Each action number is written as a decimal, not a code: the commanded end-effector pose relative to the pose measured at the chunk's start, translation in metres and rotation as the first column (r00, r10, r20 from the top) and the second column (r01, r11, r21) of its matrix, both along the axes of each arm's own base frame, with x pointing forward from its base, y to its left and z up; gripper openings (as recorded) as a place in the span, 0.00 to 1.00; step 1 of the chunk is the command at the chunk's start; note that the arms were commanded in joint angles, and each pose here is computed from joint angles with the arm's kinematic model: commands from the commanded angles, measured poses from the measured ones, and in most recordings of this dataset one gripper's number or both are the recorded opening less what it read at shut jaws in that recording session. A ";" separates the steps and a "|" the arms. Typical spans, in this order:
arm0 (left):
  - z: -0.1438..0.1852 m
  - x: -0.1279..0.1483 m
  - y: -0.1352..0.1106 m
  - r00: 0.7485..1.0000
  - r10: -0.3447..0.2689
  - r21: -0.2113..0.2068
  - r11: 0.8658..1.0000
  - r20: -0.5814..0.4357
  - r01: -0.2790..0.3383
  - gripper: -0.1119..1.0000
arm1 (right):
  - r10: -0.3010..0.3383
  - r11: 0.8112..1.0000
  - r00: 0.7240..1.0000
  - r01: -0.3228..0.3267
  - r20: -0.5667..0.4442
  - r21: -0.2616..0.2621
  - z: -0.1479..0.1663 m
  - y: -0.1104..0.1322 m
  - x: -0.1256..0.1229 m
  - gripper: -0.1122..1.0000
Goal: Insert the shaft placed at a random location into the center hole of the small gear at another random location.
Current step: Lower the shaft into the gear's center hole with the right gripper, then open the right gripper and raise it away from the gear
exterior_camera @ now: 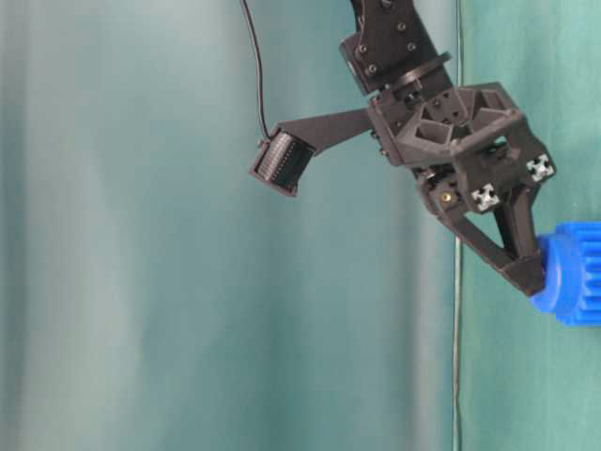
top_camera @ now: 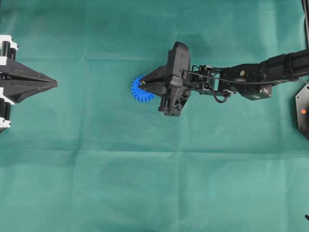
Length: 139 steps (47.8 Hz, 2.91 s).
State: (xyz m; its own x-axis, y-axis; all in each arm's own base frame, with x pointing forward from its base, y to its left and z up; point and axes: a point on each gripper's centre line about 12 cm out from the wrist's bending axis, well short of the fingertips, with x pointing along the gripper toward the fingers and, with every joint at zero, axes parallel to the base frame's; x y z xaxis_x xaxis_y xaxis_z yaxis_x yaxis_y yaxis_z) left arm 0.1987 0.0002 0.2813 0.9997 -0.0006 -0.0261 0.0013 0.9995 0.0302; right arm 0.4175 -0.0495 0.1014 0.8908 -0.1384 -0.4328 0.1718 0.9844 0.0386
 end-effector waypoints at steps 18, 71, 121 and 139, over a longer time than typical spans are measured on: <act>0.007 0.002 0.001 1.000 0.003 0.002 1.000 0.018 -0.003 0.10 | -0.005 1.000 1.000 0.005 0.031 0.009 0.009 0.000 0.004 0.22; 0.007 0.002 0.001 1.000 0.003 0.002 1.000 0.018 -0.003 0.10 | 0.030 0.999 0.996 -0.029 0.083 -0.019 0.081 0.005 -0.006 0.82; 0.008 0.002 0.001 1.000 0.003 0.002 1.000 0.023 -0.003 0.10 | 0.025 1.000 0.999 -0.025 0.029 -0.015 0.087 0.009 -0.071 0.82; 0.007 0.002 0.001 1.000 0.003 0.002 1.000 0.021 -0.003 0.10 | 0.025 1.000 0.999 -0.024 0.026 -0.015 0.085 0.009 -0.077 0.82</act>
